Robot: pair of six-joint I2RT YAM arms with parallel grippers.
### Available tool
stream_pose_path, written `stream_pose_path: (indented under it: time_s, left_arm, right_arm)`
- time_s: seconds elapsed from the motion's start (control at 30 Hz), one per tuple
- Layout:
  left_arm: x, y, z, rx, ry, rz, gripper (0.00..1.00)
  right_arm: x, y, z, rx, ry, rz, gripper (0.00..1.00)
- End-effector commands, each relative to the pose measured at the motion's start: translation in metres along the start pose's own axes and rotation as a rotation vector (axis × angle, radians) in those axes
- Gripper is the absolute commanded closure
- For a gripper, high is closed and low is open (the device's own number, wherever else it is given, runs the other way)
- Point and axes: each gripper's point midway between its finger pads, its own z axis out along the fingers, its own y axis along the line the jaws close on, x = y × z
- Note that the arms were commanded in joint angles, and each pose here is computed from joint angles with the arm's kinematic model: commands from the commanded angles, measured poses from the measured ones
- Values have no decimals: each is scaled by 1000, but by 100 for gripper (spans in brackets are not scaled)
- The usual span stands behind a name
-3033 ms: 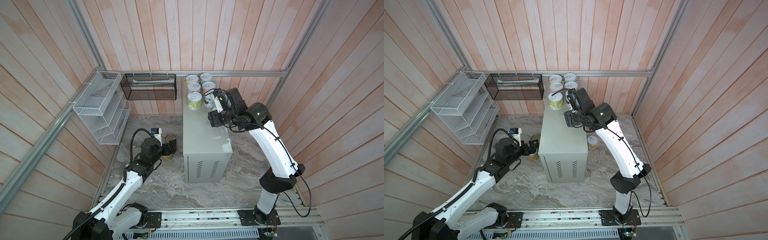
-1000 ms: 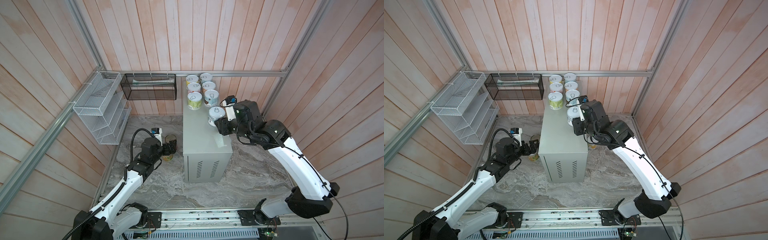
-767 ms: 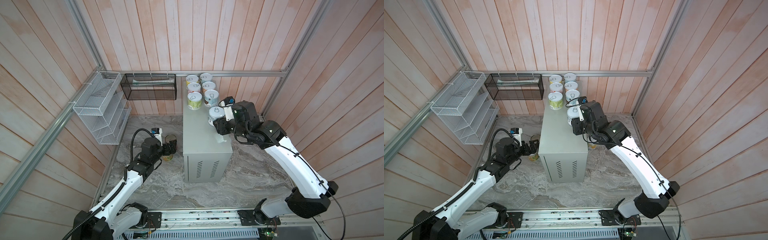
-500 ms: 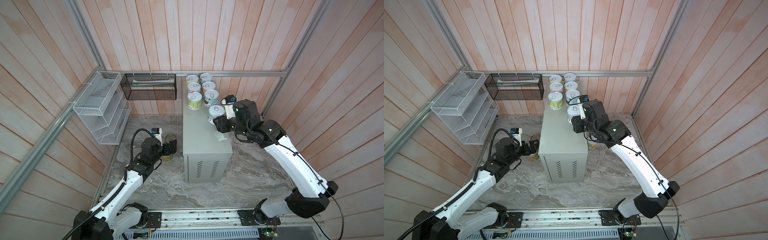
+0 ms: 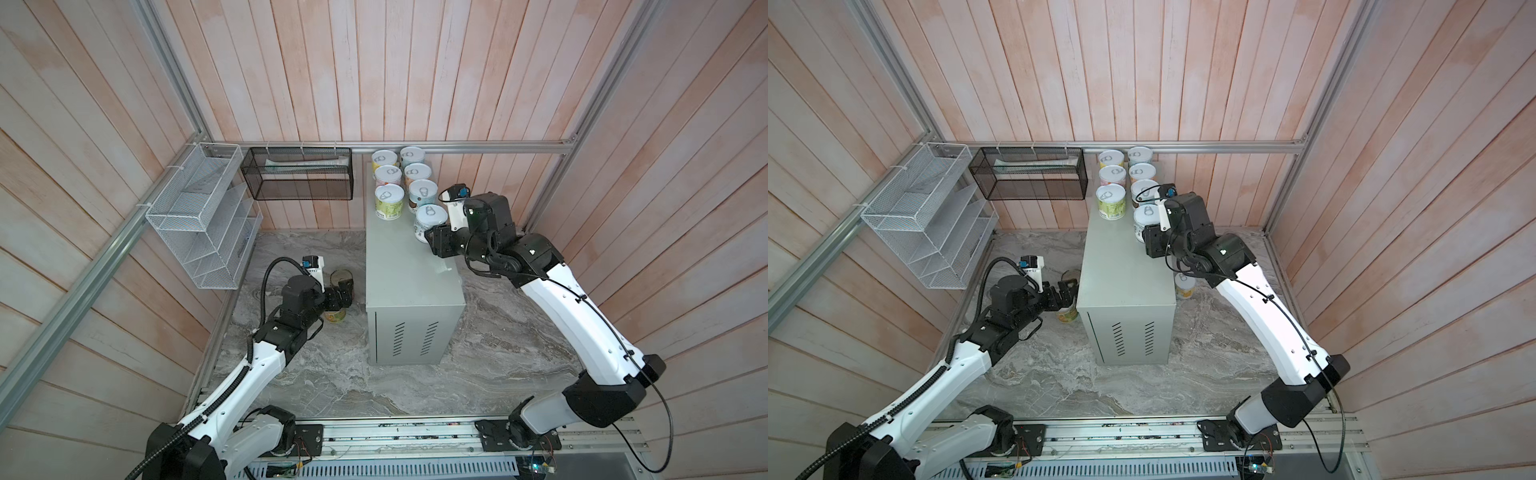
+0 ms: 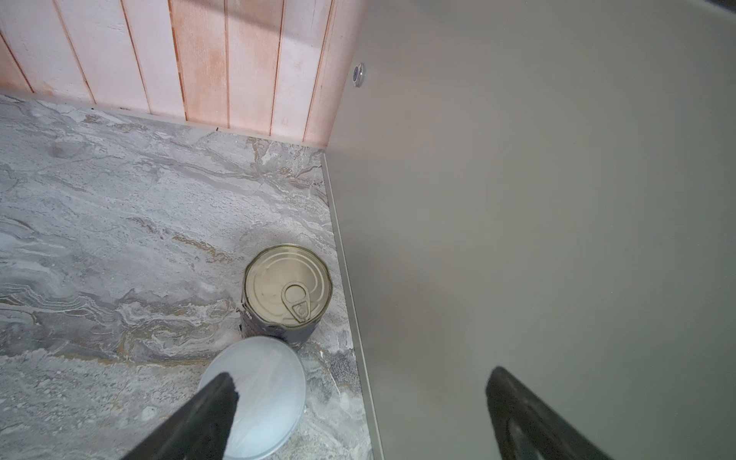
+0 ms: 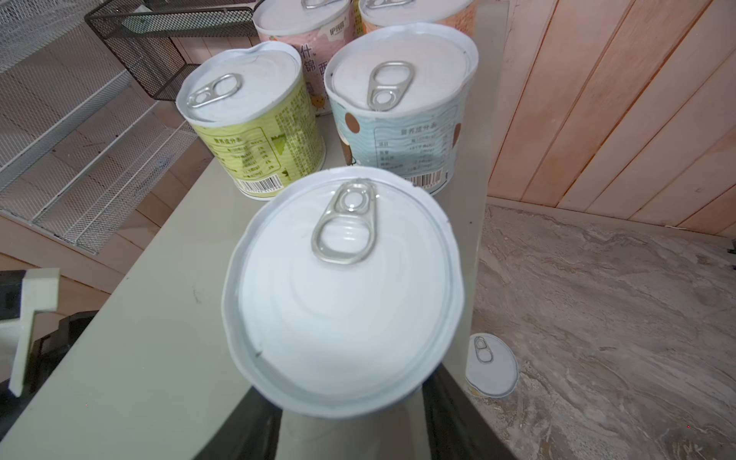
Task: Place and organize the canned foods onto the counter
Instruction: 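Lower the pale blue can before the teal can and open the right gripper, then withdraw the right gripper down toward the white-lidded floor can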
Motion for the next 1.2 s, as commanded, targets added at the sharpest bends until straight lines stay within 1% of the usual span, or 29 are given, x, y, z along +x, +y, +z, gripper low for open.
stream_pose_path:
  time_s: [0.0,0.3,0.67,0.73,0.8,0.9,1.03,1.1,1.17]
  left_arm:
    - [-9,-1,-1,3,-25,-1,0]
    - [-4,0,1,6,-19,-4,0]
    - [-2,0,1,7,-16,0,0]
    - [-2,0,1,6,-17,-1,0]
    - [-1,1,1,4,-13,-1,0]
    - [-1,1,0,-2,-6,1,0]
    - [2,4,-5,-21,9,1,0]
    - [6,7,-8,-37,20,-1,0]
    - [10,11,-11,-58,34,-4,0]
  right_arm:
    - [-13,-3,2,-6,-29,-1,45]
    - [-17,-5,14,-25,-33,-1,45]
    - [-15,-11,22,-11,-21,6,44]
    - [-17,-11,16,-13,-28,11,44]
    - [-18,-10,8,-20,-41,13,34]
    - [-20,-8,-10,-44,-67,21,26]
    - [-17,-5,-38,-87,-111,40,23]
    - [-13,-9,-53,-81,-137,50,21]
    - [-8,-20,-64,-38,-160,66,20]
